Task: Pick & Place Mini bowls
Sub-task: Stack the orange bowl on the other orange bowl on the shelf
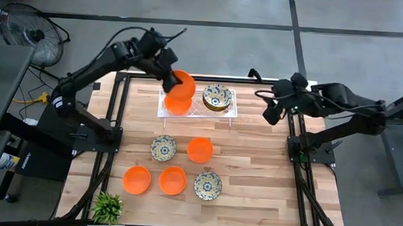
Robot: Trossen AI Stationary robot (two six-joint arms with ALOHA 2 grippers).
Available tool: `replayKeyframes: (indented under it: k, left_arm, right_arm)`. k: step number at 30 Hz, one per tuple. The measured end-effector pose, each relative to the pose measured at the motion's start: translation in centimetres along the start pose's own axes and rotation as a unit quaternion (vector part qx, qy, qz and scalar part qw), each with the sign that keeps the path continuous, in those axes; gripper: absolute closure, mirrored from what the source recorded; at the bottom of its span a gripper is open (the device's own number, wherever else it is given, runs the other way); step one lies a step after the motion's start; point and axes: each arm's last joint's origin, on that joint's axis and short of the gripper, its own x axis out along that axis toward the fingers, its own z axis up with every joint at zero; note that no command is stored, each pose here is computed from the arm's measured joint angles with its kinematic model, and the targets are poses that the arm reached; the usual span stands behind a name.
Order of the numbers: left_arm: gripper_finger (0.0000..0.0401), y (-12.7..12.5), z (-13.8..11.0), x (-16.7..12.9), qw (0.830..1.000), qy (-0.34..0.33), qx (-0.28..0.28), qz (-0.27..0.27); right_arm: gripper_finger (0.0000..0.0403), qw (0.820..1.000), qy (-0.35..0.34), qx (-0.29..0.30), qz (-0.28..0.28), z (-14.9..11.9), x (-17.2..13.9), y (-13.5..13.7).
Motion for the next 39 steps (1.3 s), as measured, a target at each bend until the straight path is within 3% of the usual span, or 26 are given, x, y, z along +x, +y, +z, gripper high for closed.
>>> replayKeyframes:
  k: [6, 20, 39]
  left_arm:
    - [0.0306, 2.9, -1.0, 0.7, 0.996, 0.08, -0.029, -0.021]
    - [0.0301, 4.8, -0.8, 4.2, 0.991, 0.123, -0.037, -0.039]
    - [0.03, 5.3, -1.1, 4.8, 0.988, 0.152, -0.012, -0.006]
  right_arm:
    - [0.0178, 0.999, 0.043, -0.011, 0.014, -2.0, 2.1, 1.7]
    - [0.0178, 0.992, 0.114, -0.003, 0.057, -7.3, 6.4, 5.7]
    - [0.0178, 0.993, 0.107, -0.004, 0.058, -8.0, 6.6, 6.3]
